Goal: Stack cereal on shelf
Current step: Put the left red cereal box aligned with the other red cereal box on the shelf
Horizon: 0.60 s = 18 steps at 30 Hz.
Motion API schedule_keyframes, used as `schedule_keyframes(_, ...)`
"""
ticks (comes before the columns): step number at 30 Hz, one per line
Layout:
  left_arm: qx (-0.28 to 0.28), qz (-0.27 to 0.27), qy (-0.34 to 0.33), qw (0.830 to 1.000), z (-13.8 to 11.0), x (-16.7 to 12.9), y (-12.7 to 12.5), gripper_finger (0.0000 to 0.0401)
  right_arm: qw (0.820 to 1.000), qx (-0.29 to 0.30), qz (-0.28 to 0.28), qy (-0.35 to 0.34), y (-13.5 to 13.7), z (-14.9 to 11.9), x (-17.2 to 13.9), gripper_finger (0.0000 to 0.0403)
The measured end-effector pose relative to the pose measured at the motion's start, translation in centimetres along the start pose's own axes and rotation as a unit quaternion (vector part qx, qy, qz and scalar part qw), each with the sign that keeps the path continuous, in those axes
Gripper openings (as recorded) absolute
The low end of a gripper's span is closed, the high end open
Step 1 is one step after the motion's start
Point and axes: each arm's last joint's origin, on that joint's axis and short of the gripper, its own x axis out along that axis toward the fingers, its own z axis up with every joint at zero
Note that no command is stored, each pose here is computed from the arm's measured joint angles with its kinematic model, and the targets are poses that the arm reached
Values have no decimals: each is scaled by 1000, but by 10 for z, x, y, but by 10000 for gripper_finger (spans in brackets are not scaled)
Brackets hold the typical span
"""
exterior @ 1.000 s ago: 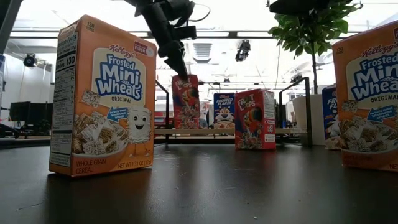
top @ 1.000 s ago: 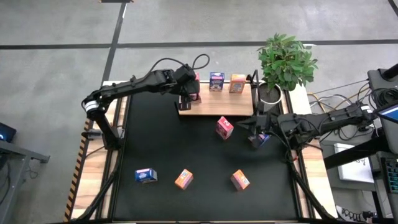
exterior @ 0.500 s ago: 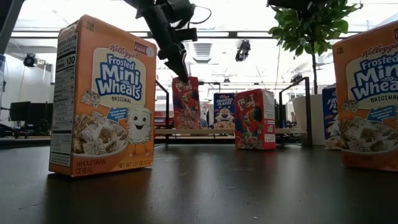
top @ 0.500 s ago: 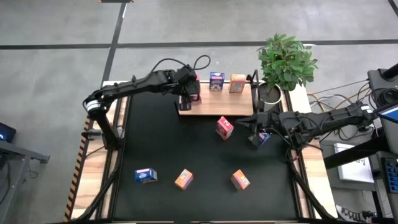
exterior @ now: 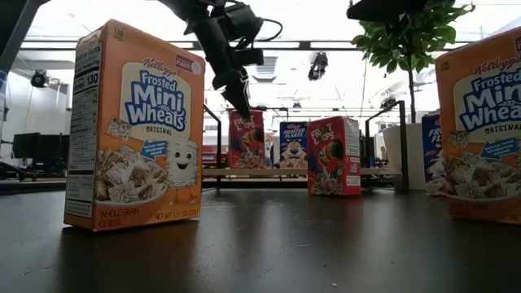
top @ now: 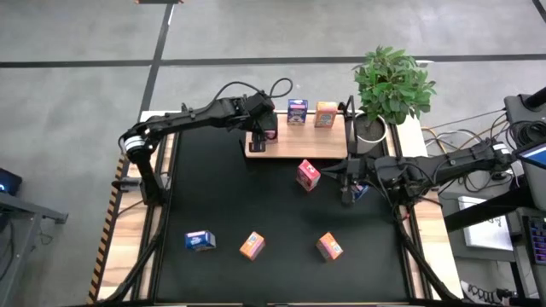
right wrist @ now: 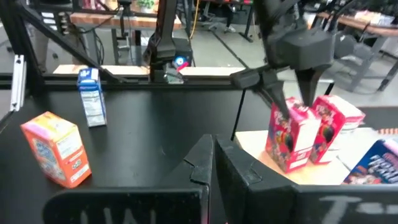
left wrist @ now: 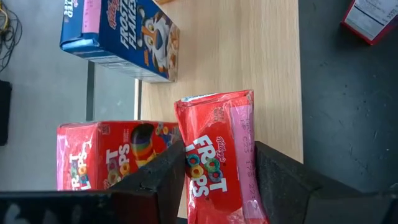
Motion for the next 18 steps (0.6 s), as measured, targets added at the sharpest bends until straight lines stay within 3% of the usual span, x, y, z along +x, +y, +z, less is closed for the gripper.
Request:
schedule_keyframes(14,7,4,0,1000,0,-1,1,239,999,30,-1,22,4,-8,10,9)
schedule_keyframes(18,20,3,18,1000,5,-18,2,244,999,37,-1,29,5,-10,13,9)
